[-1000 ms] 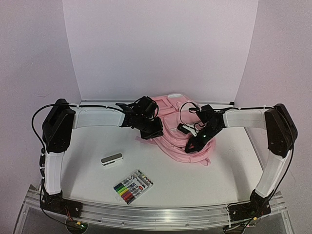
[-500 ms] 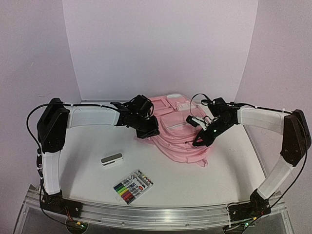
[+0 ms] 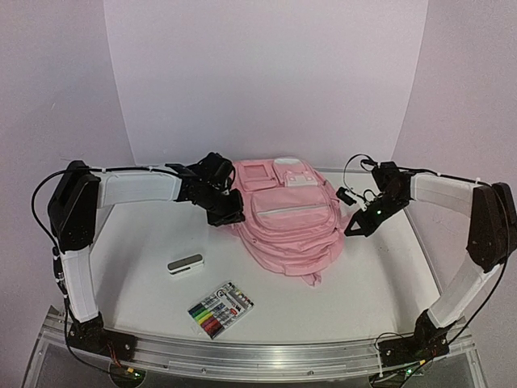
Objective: Pack the student bag
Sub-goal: Zip the student bag at the center of the board.
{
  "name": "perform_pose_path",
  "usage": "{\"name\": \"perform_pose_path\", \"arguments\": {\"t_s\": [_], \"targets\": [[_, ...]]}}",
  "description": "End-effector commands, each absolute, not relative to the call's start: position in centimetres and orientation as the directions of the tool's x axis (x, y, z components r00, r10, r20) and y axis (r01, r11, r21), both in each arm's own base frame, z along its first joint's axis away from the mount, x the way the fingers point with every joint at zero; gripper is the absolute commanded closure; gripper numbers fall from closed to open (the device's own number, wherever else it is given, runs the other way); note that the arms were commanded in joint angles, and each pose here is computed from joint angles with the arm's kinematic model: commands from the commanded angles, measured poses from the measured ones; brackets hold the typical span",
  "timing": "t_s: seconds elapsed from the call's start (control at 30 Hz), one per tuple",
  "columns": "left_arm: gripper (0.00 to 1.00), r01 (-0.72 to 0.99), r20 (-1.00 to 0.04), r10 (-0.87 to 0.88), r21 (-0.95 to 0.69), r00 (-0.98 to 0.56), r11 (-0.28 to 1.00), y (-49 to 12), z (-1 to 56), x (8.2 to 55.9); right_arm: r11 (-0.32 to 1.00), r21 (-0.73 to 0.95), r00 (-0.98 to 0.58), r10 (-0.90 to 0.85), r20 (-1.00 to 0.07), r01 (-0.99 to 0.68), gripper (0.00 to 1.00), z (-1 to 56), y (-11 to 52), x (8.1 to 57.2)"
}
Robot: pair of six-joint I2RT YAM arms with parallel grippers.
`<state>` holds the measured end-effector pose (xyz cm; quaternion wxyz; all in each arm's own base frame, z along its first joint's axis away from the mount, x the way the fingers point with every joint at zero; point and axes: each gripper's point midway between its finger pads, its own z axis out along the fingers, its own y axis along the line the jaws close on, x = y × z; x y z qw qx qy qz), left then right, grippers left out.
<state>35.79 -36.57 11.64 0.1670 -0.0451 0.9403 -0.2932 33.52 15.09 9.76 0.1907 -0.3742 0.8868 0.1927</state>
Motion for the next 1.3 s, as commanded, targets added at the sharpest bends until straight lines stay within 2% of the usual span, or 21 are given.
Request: {"name": "perform_pose_path", "arguments": {"t_s": [0.0, 0.03, 0.07, 0.17, 0.23, 0.3, 0.4, 0.53, 0.63, 0.8, 1.1, 1.27], "targets": [[1.00, 0.079, -0.408, -0.138, -0.472, -0.902, 0.878, -32.6, 15.3, 37.5, 0.608, 0.263, -0.643, -0.572, -0.510, -0.749, 1.00, 11.9, 16.5, 32.8], [1.00, 0.129, -0.423, -0.092, -0.466, -0.901, 0.875, -33.2, 15.8, 37.6, 0.589, 0.296, -0.646, -0.566, -0.512, -0.752, 1.00, 12.1, 17.5, 32.2], [0.95, 0.167, -0.425, -0.054, -0.466, -0.904, 0.869, -33.7, 16.2, 37.3, 0.574, 0.322, -0.648, -0.561, -0.514, -0.753, 1.00, 12.3, 18.4, 31.6], [0.70, 0.365, -0.521, 0.112, -0.414, -0.846, 0.834, -36.5, 18.5, 35.3, 0.529, 0.373, -0.644, -0.560, -0.521, -0.762, 1.00, 12.7, 21.1, 30.0], [0.58, 0.557, -0.628, 0.268, -0.321, -0.731, 0.766, -39.6, 20.3, 32.1, 0.512, 0.390, -0.642, -0.554, -0.531, -0.765, 1.00, 13.1, 22.4, 29.5], [0.52, 0.658, -0.668, 0.351, -0.278, -0.656, 0.700, -42.0, 20.9, 29.3, 0.508, 0.405, -0.648, -0.543, -0.535, -0.760, 1.00, 13.4, 23.1, 29.4], [0.51, 0.733, -0.675, 0.435, -0.236, -0.596, 0.638, -44.6, 20.0, 26.6, 0.504, 0.415, -0.650, -0.531, -0.543, -0.758, 1.00, 14.0, 23.7, 29.5], [0.50, 0.813, -0.692, 0.536, -0.127, -0.484, 0.569, -47.7, 18.5, 25.7, 0.506, 0.427, -0.660, -0.520, -0.542, -0.750, 1.00, 14.2, 24.0, 29.5], [0.51, 0.814, -0.691, 0.594, 0.013, -0.412, 0.580, -48.9, 17.5, 27.3, 0.508, 0.432, -0.665, -0.518, -0.538, -0.745, 1.00, 14.1, 24.0, 29.5], [0.51, 0.818, -0.727, 0.617, 0.135, -0.303, 0.560, -50.6, 17.5, 29.4, 0.511, 0.448, -0.679, -0.512, -0.527, -0.734, 1.00, 13.9, 24.1, 29.5], [0.52, 0.873, -0.680, 0.720, 0.259, -0.139, 0.413, -52.1, 14.4, 27.8, 0.521, 0.463, -0.696, -0.502, -0.513, -0.717, 1.00, 13.6, 24.1, 29.7], [0.58, 0.845, -0.613, 0.786, 0.374, -0.084, 0.383, -52.1, 12.6, 28.7, 0.521, 0.470, -0.700, -0.495, -0.514, -0.713, 1.00, 13.8, 24.1, 29.7]]}}
